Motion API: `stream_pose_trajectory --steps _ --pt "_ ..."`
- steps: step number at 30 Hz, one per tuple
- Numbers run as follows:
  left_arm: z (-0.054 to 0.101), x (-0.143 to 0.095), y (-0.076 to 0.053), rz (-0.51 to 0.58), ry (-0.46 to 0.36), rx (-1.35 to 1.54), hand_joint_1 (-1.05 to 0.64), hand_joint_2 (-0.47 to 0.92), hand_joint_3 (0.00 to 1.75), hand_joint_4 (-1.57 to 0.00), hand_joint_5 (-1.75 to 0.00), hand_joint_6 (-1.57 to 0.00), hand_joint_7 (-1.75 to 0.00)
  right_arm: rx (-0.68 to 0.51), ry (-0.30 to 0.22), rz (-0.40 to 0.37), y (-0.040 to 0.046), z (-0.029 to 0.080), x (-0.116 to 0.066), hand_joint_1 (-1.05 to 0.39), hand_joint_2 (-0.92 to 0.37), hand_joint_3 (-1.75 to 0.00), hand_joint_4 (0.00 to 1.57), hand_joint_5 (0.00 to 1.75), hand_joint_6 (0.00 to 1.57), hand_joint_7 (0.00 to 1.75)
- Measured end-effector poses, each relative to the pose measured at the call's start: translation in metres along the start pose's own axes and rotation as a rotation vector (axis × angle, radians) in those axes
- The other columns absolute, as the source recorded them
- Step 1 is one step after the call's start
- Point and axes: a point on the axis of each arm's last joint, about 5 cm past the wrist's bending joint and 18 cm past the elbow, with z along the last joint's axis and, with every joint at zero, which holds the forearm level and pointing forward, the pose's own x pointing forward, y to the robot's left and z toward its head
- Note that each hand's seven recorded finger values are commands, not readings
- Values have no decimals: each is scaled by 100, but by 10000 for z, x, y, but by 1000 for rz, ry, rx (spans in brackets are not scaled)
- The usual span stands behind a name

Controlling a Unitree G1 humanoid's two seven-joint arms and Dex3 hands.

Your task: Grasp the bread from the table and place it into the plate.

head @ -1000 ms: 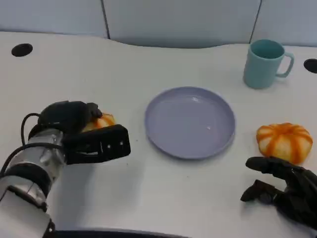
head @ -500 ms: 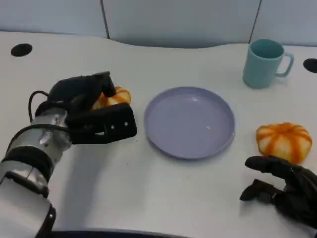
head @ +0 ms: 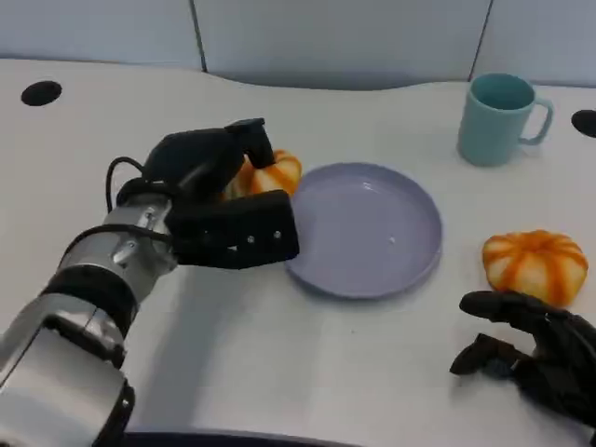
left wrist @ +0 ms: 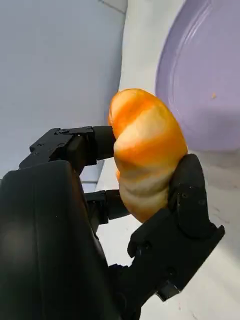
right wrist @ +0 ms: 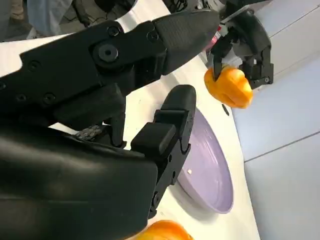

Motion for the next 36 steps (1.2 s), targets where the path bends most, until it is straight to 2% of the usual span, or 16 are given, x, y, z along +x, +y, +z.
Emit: stream_pose_trajectory --steps 5,9,17,20,24,27,29,31,36 --pt "213 110 28 4 -94 40 -21 55 117 -90 -175 -69 -175 2 3 4 0 3 15 -40 -92 -9 66 113 77 58" --pt "284 135 15 11 -126 48 -22 53 114 -91 -175 -68 -175 2 3 5 1 4 21 -40 -92 -8 66 112 77 58" --pt "542 176 -145 -24 -234 131 -20 53 116 -94 -175 -68 -175 3 2 6 -7 4 44 -39 -92 -7 66 111 77 58" --pt "603 189 -170 -32 -246 138 -22 52 117 -94 -175 -68 -175 2 0 11 -5 4 50 -41 -92 -8 66 111 76 58" --pt "610 181 -214 -54 -238 158 -24 52 120 -96 -175 -69 -175 1 0 10 -5 4 50 -40 -92 -6 68 110 77 58" --pt "614 176 -240 -67 -231 171 -24 51 120 -91 -175 -62 -170 5 1 7 -5 3 50 -39 -92 -8 68 109 77 57" --pt "624 176 -251 -78 -227 172 -24 51 119 -90 -175 -63 -174 3 0 7 -5 5 50 -39 -92 -9 67 110 77 57" --pt "629 175 -265 -96 -219 175 -26 53 115 -91 -175 -67 -174 1 -2 9 -4 5 50 -40 -92 -9 67 111 77 57" --pt "617 169 -290 -135 -195 216 -26 55 100 -87 -175 -61 -173 -3 -5 13 1 2 53 -40 -92 -9 67 112 77 58"
